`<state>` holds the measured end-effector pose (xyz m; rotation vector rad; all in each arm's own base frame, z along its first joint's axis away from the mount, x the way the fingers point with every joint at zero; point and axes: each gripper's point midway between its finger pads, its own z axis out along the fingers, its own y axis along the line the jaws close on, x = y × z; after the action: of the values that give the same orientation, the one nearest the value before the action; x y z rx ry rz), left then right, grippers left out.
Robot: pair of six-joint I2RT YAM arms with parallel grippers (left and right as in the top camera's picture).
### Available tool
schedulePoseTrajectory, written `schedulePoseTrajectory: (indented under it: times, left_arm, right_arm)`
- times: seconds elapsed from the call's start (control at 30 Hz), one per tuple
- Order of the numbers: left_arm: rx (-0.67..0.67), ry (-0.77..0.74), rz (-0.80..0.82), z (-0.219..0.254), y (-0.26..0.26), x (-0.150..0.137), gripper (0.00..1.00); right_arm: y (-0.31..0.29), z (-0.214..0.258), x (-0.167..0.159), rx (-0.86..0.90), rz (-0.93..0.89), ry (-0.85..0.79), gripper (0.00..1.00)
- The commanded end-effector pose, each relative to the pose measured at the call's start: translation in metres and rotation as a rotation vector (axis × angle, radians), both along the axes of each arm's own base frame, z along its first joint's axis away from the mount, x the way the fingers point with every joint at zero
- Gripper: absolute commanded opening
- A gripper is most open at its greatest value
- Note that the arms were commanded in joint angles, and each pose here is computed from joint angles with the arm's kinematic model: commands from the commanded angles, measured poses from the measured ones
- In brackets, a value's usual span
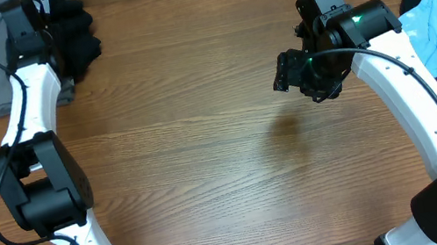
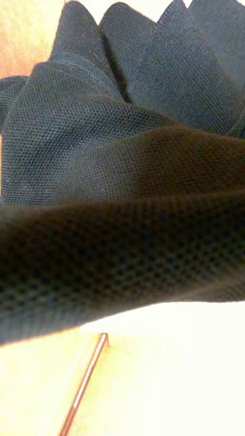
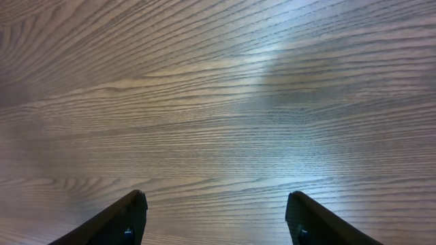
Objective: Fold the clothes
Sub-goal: 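Carry the black shirt with the left gripper to the grey stack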
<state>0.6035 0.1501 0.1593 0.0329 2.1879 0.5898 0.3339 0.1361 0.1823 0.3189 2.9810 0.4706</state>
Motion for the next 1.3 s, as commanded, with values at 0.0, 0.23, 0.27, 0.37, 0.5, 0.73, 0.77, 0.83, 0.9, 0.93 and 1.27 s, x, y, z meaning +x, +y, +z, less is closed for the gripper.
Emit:
schedulePoseTrajectory:
  times: [0.0,0.23,0.27,0.37,0.5,0.73,0.77,0.83,0.9,0.93,1.27]
  left_arm:
    - [0.001,-0.075,0.045,0.034,0.012,0.007,0.04]
    - [-0.089,-0.057,-0.036,0.059,-0.007,0.009,0.04]
    - [-0.113,-0.057,-0.054,0.063,-0.011,0.009,0.04]
    - [-0.166,-0.06,-0.09,0.08,-0.022,0.009,0.04]
    - [-0.182,-0.059,-0.089,0.094,-0.024,0.005,0.04]
    - [-0.223,-0.035,-0.027,0.08,-0.003,-0.002,0.04]
    - [-0.226,-0.03,-0.019,0.077,0.001,-0.003,0.04]
    - [-0.229,-0.023,-0.002,0.07,0.01,-0.004,0.04]
    - [-0.231,-0.016,0.016,0.063,0.021,-0.005,0.04]
    - [-0.232,-0.015,0.025,0.06,0.027,-0.005,0.04]
    - [-0.23,-0.02,0.129,-0.011,0.095,0.008,0.04]
  right_arm:
    - [0.0,0.003,0.002,-0.007,-0.004,-0.012,0.7]
    - [-0.003,0.002,0.003,-0.025,-0.008,-0.017,0.7]
    - [-0.003,0.002,0.003,-0.027,-0.009,-0.018,0.71]
    - [-0.005,0.001,0.003,-0.035,-0.01,-0.02,0.71]
    - [-0.005,0.001,0.003,-0.039,-0.011,-0.018,0.71]
    - [-0.006,0.001,0.001,-0.04,-0.011,-0.012,0.71]
    - [-0.006,0.001,0.0,-0.041,-0.011,-0.008,0.71]
    - [-0.007,0.0,-0.002,-0.044,-0.011,0.002,0.71]
    - [-0.007,0.0,-0.004,-0.047,-0.011,0.01,0.71]
    - [-0.007,-0.001,-0.004,-0.047,-0.011,0.013,0.71]
    - [-0.008,-0.001,-0.008,-0.047,-0.039,0.036,0.71]
